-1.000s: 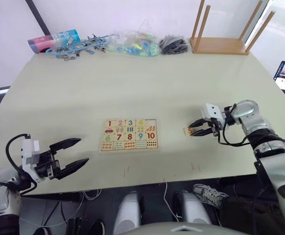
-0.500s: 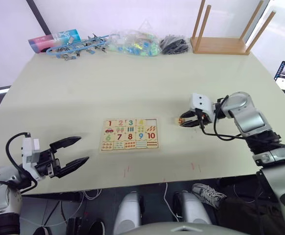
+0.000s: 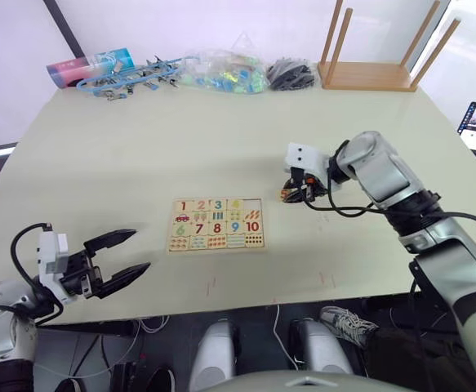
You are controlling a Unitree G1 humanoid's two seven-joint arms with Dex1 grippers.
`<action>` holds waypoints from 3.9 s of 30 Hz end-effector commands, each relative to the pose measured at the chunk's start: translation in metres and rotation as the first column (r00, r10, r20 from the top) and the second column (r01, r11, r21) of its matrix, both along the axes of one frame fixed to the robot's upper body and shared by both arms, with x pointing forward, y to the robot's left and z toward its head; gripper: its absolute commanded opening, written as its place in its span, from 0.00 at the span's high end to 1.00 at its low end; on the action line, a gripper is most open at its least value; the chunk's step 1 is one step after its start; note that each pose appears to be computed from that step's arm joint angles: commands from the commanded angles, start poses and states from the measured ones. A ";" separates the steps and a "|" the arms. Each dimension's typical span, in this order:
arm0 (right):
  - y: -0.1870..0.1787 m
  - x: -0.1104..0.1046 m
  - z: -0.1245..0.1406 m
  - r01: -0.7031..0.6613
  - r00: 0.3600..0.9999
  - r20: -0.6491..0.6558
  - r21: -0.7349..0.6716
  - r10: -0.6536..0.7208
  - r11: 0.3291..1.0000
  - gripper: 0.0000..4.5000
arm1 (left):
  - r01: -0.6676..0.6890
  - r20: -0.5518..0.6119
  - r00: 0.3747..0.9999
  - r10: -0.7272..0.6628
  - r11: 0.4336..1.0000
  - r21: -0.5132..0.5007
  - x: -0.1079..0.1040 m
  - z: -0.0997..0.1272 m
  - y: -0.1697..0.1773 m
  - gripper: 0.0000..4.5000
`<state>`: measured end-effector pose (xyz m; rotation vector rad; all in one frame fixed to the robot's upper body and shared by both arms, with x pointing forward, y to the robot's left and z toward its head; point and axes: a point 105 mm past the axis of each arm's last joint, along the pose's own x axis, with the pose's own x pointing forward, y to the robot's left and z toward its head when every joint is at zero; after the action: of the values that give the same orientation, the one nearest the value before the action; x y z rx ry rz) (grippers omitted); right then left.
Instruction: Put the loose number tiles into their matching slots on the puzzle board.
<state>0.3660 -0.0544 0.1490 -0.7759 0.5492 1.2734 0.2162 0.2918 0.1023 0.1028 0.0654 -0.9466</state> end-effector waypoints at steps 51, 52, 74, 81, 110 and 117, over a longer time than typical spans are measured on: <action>0.087 0.002 -0.004 -0.102 0.995 0.015 -0.061 0.103 0.993 0.80 | -0.041 0.048 0.998 0.041 0.999 -0.008 -0.006 0.008 0.004 0.00; 0.087 0.002 -0.004 -0.103 0.994 0.015 -0.061 0.104 0.993 0.80 | -0.041 0.048 0.998 0.042 0.999 -0.008 -0.006 0.008 0.004 0.00; 0.085 -0.001 -0.008 -0.124 0.992 0.004 -0.078 0.125 0.989 0.80 | -0.034 0.042 0.998 0.035 0.999 -0.009 -0.007 0.005 0.006 0.00; 0.085 -0.001 -0.008 -0.131 0.991 0.011 -0.081 0.132 0.988 0.26 | -0.034 0.043 0.998 0.034 0.999 -0.008 -0.007 0.005 0.006 0.00; 0.067 0.007 0.005 -0.112 0.994 0.056 0.313 0.099 0.943 0.98 | -0.035 0.051 0.998 0.035 0.999 -0.006 -0.004 0.006 0.006 0.00; 0.062 0.003 -0.022 -0.075 0.997 0.031 0.394 0.068 0.916 0.98 | -0.036 0.051 0.998 0.036 0.999 -0.002 -0.003 0.008 0.007 0.00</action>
<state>0.3656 0.0063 0.1126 -0.4675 0.3077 1.3943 0.2138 0.2937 0.1012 0.0919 0.0385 -0.9170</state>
